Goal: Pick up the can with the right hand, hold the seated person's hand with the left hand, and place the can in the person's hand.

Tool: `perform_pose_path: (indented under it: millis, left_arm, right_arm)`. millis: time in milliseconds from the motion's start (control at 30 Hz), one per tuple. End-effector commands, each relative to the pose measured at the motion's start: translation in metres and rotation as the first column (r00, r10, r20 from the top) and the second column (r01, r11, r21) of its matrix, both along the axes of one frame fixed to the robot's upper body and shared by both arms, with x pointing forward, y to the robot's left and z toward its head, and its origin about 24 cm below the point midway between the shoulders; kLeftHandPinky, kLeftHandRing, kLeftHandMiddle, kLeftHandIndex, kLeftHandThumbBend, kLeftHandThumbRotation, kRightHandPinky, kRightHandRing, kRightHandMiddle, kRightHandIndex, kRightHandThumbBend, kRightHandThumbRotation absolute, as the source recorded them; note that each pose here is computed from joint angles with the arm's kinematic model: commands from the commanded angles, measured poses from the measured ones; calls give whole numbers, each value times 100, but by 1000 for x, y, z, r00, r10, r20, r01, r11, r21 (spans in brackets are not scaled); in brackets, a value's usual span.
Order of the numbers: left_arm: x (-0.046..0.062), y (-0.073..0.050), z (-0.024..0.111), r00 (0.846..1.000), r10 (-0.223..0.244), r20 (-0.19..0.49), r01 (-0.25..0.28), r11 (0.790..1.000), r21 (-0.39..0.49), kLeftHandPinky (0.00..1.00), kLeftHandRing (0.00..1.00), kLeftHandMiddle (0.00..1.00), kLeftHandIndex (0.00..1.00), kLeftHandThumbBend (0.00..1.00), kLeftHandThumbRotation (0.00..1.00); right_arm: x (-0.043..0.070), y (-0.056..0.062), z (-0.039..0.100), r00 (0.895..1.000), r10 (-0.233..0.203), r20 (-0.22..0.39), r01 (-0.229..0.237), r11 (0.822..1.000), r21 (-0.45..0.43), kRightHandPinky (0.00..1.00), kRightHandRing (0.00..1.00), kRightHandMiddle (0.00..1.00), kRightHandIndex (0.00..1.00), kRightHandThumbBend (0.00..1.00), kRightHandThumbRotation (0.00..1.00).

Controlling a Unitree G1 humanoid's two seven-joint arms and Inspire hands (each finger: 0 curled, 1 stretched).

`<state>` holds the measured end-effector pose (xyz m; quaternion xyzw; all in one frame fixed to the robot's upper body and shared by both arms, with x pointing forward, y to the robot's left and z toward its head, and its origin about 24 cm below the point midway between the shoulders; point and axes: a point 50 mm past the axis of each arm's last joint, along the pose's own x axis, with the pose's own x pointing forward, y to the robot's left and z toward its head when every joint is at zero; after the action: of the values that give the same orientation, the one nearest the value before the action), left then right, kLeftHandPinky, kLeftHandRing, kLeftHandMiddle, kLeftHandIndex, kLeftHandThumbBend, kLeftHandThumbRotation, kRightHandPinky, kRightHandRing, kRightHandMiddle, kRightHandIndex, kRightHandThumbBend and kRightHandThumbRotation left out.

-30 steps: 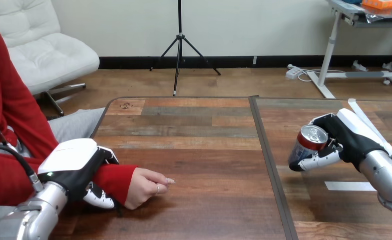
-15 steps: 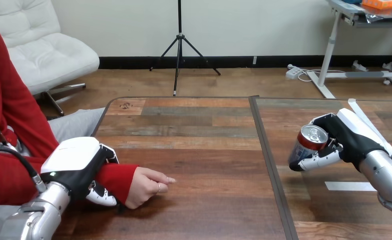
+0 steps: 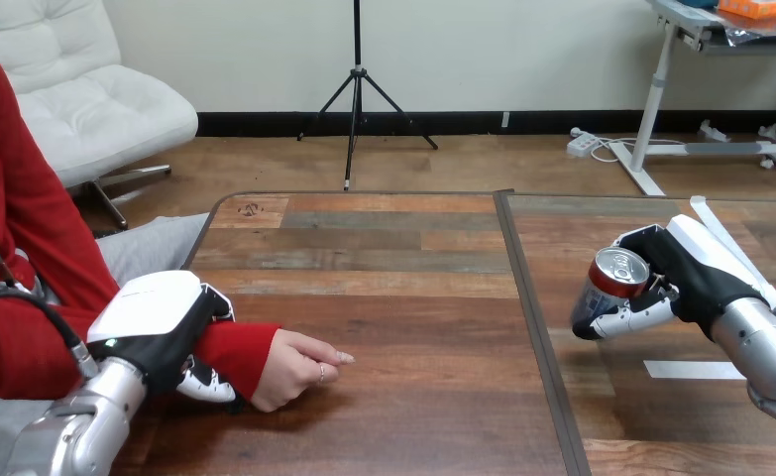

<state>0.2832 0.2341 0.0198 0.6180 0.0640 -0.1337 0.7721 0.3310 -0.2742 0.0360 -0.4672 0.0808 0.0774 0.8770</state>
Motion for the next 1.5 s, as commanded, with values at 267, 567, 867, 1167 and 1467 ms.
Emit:
perform_pose_path:
  millis: [267,567,867,1167,1467]
  left_arm:
    - [15,-5,18,998,9,58,-5,998,-61,24,29,36,36,64,0]
    - [15,-4,22,997,7,80,-2,998,-64,20,25,33,35,62,0]
    - [14,-3,29,995,14,102,-7,998,-63,18,24,33,35,61,0]
    - [12,-3,38,985,19,169,2,993,-121,17,23,32,34,59,0]
    - [10,-3,49,971,20,236,14,990,-143,18,24,32,34,61,0]
  right_arm:
    - [20,3,40,987,8,163,-11,1000,19,31,35,40,45,80,0]
    - [20,3,39,988,1,156,-5,1000,24,34,37,42,45,80,0]
    - [20,4,38,987,0,161,-6,999,36,35,38,42,45,80,0]
    - [21,5,39,987,-4,160,-4,999,49,34,37,42,45,79,0]
    - [22,8,40,984,-5,176,-5,998,57,34,37,42,45,78,0]
